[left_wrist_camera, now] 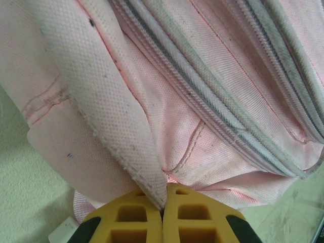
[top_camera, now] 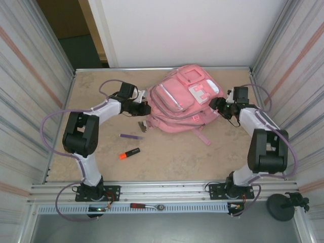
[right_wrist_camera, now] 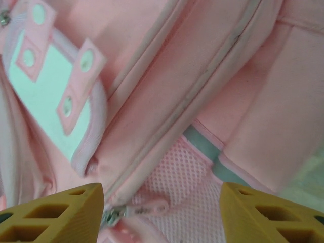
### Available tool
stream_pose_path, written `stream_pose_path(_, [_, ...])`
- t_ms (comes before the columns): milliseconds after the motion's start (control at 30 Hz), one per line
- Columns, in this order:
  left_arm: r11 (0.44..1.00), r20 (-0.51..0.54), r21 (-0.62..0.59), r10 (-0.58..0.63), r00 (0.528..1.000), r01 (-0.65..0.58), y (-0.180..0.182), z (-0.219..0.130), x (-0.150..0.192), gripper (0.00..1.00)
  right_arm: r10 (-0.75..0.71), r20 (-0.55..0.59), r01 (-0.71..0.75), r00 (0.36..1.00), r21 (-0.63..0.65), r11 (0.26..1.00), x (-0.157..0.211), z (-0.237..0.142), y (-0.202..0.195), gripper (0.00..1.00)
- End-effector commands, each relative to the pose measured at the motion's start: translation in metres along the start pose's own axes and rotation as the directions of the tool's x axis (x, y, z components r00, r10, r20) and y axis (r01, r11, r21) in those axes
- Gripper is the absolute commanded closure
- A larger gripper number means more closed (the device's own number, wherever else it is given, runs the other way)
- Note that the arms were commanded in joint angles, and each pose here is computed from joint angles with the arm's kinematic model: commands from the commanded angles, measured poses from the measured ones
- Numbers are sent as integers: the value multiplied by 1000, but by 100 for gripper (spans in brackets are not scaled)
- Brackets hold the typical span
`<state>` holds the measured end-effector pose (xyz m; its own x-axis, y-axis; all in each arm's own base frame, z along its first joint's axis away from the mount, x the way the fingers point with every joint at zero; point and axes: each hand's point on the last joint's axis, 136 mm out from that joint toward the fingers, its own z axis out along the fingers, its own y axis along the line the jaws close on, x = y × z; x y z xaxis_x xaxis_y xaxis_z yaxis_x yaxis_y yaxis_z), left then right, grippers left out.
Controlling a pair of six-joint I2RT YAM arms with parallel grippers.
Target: Pack books, pencil case, and school supplies into a backpack
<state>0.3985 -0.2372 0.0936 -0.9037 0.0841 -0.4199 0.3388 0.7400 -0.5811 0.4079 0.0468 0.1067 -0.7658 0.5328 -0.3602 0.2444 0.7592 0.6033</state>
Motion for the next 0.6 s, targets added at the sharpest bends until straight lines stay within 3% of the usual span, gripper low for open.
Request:
stream_pose_path(0, [999,35,1,42,998,-43,-4,-7,-18,100,91,-3,-91,996,-70,993,-14,13,12,39])
stream_pose_path(167, [999,27,2,50,998,-51,-5,-7,-21,100,134,-40,-138,990,-162,977,-16,33,20,32])
stream_pose_path(233, [999,25,-3,53,998,-53,-5,-6,-22,100,130,-49,-137,990,-187,973,-14,37,23,36])
stream_pose_path(300, [998,26,-11,57,998,-56,-4,-7,-24,100,129,-49,-136,990,-187,973,-12,37,22,50])
stream_pose_path(400, [998,33,-21,60,998,-59,-3,-8,-29,100,138,-35,-142,990,-180,973,-9,35,17,81])
stream_pose_path(567, [996,65,-73,62,996,-57,3,-13,-48,97,162,-1,-159,987,-198,967,-2,22,17,100])
